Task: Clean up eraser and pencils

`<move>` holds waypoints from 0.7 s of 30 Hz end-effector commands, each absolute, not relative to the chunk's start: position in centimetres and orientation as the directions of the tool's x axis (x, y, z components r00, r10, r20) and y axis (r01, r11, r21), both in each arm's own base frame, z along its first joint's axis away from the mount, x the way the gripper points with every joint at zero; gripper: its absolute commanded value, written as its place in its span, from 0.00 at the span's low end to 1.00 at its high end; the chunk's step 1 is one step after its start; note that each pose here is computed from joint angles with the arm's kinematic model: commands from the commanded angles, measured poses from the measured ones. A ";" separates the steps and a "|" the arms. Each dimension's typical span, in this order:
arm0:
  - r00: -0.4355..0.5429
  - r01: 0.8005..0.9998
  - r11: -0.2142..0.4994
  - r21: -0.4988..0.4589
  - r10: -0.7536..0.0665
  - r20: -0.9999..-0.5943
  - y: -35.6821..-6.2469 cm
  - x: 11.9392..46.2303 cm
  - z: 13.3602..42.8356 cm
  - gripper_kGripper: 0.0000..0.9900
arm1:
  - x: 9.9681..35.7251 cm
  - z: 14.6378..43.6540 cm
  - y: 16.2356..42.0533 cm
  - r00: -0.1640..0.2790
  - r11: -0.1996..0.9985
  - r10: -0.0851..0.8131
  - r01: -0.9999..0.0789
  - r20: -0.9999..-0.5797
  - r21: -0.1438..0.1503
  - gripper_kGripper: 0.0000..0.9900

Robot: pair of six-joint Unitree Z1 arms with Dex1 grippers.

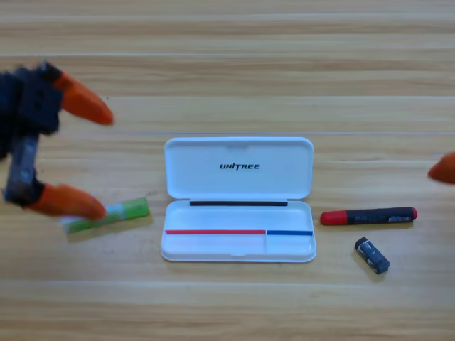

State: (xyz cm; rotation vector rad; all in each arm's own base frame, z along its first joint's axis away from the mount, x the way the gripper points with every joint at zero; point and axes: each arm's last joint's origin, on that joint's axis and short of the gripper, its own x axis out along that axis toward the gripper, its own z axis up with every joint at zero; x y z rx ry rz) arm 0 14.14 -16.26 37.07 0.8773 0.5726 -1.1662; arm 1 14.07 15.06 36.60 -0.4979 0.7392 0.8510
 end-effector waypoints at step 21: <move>0.218 0.950 0.219 0.222 0.042 -0.975 -16.9 31.4 29.2 0.99 | 23.2 20.1 25.0 0.087 0.690 0.027 -0.722 -0.996 -0.044 0.95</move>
